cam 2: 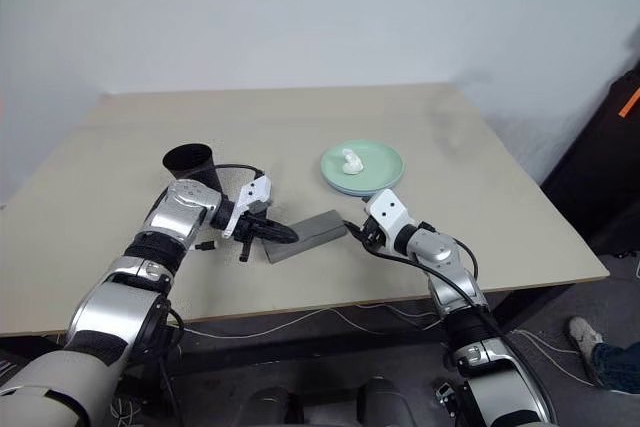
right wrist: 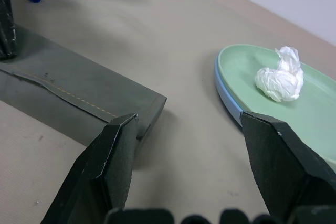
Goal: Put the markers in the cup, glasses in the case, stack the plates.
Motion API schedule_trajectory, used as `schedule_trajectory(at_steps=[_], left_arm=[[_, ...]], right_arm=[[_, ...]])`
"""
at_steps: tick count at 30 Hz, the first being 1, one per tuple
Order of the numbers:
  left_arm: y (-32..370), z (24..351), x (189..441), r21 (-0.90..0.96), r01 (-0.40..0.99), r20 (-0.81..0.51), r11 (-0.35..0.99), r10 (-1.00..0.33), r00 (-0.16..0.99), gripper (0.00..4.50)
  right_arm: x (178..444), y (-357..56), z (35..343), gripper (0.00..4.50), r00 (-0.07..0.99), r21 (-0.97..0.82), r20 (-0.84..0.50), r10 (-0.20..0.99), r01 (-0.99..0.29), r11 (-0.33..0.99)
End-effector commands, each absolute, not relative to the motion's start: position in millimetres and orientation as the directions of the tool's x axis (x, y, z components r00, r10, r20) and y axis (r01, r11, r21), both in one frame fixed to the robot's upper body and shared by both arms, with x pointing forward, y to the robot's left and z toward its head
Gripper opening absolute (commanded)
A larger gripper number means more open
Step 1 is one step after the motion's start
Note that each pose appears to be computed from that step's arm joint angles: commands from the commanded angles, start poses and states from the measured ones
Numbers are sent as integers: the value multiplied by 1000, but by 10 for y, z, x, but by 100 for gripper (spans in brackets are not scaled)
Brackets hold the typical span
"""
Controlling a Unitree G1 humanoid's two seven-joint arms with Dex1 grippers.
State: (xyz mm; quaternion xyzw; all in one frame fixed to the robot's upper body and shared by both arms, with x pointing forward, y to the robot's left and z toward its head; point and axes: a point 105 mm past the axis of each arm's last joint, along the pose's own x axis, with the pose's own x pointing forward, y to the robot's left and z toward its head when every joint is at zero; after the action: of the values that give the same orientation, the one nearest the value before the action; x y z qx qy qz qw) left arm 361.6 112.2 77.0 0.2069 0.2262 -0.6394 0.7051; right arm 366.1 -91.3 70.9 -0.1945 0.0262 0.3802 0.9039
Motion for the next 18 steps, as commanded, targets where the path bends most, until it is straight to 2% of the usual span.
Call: schedule_trajectory(at_steps=[1, 6, 9, 11, 14, 18], left_arm=[[1174, 846, 3686, 51, 988, -573, 145, -806, 148, 1], [1319, 1077, 3734, 106, 978, -519, 180, -829, 209, 1], [1473, 1218, 3753, 145, 967, -500, 209, -828, 254, 1], [1601, 1291, 3723, 154, 964, -499, 216, -825, 264, 1], [1826, 1295, 3652, 174, 958, -538, 227, -793, 286, 1], [2038, 1205, 3552, 176, 954, -591, 241, -749, 298, 1]], right_arm=[[3695, -885, 885, 337, 709, -359, -137, 692, -687, 632], [3656, -862, 914, 337, 681, -328, -123, 722, -715, 617], [3588, -846, 950, 337, 634, -284, -112, 765, -758, 587], [3456, -804, 982, 337, 554, -219, -103, 826, -823, 524], [3249, -741, 1062, 337, 434, -126, -73, 898, -897, 423], [3172, -701, 1080, 337, 392, -97, -75, 917, -918, 385]])
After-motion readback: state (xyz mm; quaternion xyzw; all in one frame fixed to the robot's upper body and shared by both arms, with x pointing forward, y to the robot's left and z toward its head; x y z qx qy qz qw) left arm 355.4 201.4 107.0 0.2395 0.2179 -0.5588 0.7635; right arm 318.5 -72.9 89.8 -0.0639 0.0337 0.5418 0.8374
